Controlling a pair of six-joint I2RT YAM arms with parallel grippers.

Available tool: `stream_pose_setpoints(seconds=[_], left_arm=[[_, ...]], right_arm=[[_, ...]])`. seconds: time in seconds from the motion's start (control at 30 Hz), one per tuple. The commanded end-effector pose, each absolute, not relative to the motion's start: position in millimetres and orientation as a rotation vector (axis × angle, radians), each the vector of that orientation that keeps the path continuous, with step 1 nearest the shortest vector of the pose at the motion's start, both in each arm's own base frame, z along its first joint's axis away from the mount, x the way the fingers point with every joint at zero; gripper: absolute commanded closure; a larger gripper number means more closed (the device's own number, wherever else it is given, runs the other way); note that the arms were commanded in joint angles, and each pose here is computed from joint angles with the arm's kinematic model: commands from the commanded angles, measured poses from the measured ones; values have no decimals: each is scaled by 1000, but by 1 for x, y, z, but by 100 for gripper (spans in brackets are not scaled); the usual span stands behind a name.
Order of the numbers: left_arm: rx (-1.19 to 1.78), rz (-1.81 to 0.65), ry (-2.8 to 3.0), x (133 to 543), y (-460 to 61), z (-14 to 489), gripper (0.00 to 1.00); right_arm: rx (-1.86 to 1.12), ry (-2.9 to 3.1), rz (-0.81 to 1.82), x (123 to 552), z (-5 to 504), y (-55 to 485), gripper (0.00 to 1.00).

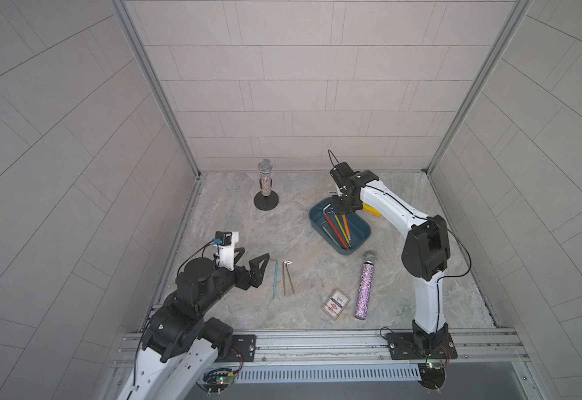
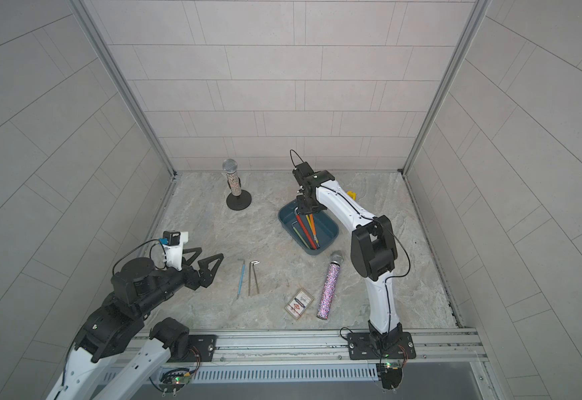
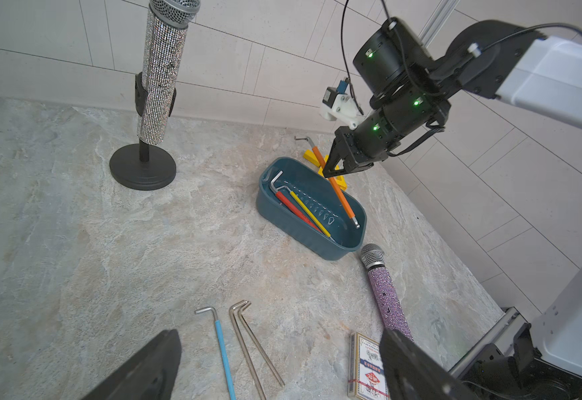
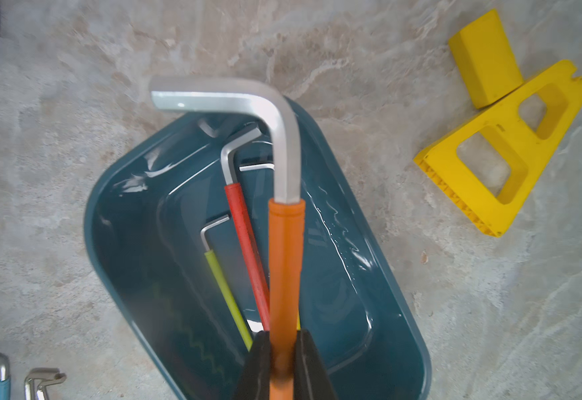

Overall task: Put the hex key on the desktop into the storage box
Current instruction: Place the Allen key in the storage box.

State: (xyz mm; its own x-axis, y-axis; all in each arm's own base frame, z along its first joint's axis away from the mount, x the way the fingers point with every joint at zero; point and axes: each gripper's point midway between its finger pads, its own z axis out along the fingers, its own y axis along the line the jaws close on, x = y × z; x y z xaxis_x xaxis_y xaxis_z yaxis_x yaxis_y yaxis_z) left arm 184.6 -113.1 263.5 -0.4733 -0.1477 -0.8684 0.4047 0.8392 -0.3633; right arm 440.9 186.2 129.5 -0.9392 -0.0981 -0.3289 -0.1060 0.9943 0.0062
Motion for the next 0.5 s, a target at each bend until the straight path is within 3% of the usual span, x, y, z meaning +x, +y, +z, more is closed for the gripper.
stream_pose_setpoints(seconds=[0.0, 0.47], left_arm=[[192, -660, 1947, 188, -114, 265, 3], [190, -659, 1946, 188, -114, 266, 3]], right_arm=[[-179, 2837, 59, 437, 123, 191, 100], [-316, 2956, -72, 430, 75, 180, 100]])
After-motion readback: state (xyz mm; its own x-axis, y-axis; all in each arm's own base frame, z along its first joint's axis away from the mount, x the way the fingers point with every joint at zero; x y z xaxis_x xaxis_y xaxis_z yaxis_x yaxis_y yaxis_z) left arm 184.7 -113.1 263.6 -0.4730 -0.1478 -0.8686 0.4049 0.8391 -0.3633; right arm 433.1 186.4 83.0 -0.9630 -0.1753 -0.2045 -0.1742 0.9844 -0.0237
